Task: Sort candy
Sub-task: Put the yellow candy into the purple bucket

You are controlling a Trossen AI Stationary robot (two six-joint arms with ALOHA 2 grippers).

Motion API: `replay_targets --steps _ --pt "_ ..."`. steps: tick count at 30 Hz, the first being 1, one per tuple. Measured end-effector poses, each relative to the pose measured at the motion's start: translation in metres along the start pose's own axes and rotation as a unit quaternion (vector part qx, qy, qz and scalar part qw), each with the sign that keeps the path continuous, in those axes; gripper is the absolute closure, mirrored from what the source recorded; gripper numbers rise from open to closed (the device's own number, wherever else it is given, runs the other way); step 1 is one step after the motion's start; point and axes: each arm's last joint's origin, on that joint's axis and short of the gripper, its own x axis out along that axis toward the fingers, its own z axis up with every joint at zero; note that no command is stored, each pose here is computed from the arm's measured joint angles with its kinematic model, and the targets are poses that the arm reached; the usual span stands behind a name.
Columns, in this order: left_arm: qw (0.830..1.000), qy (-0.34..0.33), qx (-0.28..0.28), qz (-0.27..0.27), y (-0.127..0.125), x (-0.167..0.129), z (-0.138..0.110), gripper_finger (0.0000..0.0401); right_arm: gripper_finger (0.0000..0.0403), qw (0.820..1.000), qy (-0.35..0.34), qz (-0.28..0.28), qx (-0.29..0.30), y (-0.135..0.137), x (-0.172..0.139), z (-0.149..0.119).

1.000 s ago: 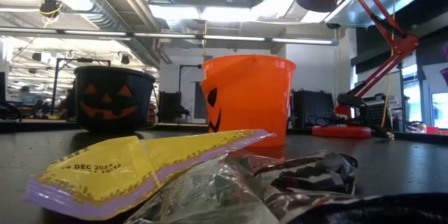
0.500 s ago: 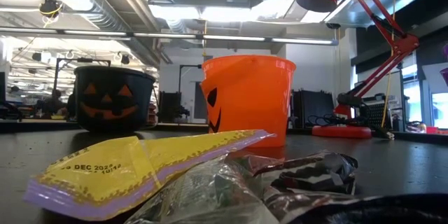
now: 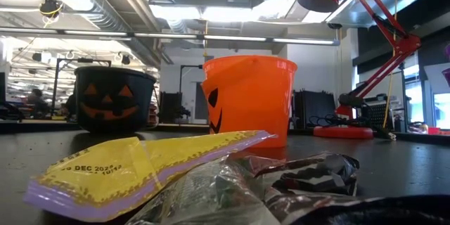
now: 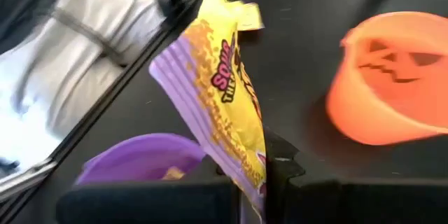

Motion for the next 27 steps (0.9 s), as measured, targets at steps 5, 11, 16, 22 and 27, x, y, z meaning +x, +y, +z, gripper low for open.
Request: replay_targets --steps 5,11,16,22,27 --pt "0.989 -0.012 -0.062 -0.133 0.003 0.014 -0.021 0.0277 0.0379 0.999 0.028 0.025 -0.014 0.021 0.011 0.0" --pt "0.969 -0.08 -0.078 -0.221 0.004 0.036 -0.029 0.0297 0.0379 0.995 0.098 0.03 0.02 0.039 0.021 -0.009" --pt "0.971 -0.082 -0.092 -0.206 0.012 0.052 -0.03 0.0299 0.0379 0.984 0.166 0.015 0.056 0.047 0.028 -0.019" --pt "0.963 -0.067 -0.102 -0.241 0.014 0.058 -0.028 0.0298 0.0334 0.979 0.19 0.015 0.066 0.054 0.034 -0.022" --pt "0.958 -0.062 -0.107 -0.258 0.012 0.057 -0.027 0.0298 0.0263 0.982 0.181 -0.024 0.055 0.051 0.034 -0.021"
